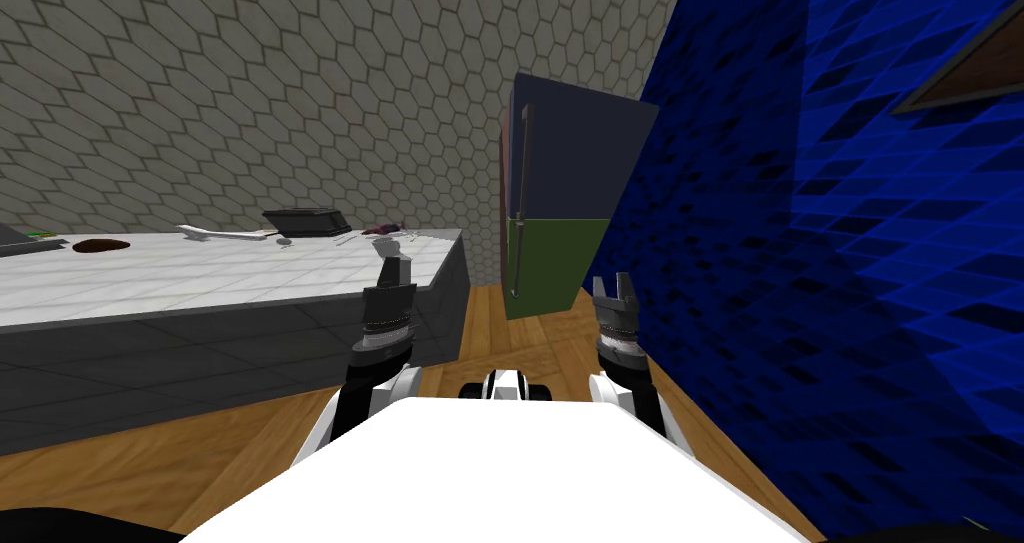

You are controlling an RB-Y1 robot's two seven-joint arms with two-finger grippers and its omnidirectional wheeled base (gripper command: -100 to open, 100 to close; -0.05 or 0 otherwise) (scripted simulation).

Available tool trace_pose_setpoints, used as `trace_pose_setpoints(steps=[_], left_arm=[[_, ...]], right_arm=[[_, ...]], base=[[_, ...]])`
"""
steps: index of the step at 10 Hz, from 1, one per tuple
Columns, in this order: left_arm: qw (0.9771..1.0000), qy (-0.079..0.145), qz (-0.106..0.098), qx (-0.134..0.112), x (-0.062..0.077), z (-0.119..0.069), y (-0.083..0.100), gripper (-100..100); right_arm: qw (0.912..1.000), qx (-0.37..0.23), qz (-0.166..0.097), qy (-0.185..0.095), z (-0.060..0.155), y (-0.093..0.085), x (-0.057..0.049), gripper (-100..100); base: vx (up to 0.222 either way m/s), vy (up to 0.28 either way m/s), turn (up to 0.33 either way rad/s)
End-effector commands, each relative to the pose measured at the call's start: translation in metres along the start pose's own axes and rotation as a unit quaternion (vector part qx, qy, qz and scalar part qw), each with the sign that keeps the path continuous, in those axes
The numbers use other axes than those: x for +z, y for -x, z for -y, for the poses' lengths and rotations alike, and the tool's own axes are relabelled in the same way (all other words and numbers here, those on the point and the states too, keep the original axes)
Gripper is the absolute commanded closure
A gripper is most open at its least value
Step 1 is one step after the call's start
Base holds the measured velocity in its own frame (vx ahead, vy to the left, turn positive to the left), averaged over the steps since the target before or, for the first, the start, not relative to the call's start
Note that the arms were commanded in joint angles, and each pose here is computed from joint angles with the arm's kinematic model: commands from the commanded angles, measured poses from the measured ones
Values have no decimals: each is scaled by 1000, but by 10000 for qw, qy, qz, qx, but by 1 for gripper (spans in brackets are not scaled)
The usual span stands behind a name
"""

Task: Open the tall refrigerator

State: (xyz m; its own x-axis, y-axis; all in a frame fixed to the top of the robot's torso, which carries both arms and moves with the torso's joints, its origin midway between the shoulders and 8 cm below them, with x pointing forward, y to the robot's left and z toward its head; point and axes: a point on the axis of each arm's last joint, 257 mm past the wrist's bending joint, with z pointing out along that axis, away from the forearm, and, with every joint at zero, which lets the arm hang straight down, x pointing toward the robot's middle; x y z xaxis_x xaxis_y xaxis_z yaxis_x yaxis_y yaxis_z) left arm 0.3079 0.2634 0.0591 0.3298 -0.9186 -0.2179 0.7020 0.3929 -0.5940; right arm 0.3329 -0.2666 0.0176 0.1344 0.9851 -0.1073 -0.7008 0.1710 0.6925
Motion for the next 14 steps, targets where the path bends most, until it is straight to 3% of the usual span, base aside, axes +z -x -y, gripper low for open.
trace_pose_setpoints(steps=[1, 4, 7, 8, 11, 12, 14], left_arm=[[10000, 0, 0, 0, 0, 0, 0, 0], [10000, 0, 0, 0, 0, 0, 0, 0], [10000, 0, 0, 0, 0, 0, 0, 0], [10000, 0, 0, 0, 0, 0, 0, 0], [10000, 0, 0, 0, 0, 0, 0, 0], [10000, 0, 0, -1, 0, 0, 0, 0], [10000, 0, 0, 0, 0, 0, 0, 0]], right_arm=[[9994, -179, -290, -106, 14, -7, -3, -100], [9969, -437, -606, -259, 35, -14, -8, -100], [9891, -922, -1055, -456, 68, -20, -14, -100], [9888, -927, -1059, -498, 72, -19, -16, -100], [9756, -1493, -1476, -641, 104, -20, -21, -100], [9744, -1528, -1483, -722, 111, -18, -25, -100], [9611, -1973, -1757, -808, 135, -14, -28, -100]], base=[[6, 53, 40], [16, 77, 47], [14, 85, 77], [35, 89, 18], [31, 120, 89], [25, 106, 28], [23, 99, 94]])
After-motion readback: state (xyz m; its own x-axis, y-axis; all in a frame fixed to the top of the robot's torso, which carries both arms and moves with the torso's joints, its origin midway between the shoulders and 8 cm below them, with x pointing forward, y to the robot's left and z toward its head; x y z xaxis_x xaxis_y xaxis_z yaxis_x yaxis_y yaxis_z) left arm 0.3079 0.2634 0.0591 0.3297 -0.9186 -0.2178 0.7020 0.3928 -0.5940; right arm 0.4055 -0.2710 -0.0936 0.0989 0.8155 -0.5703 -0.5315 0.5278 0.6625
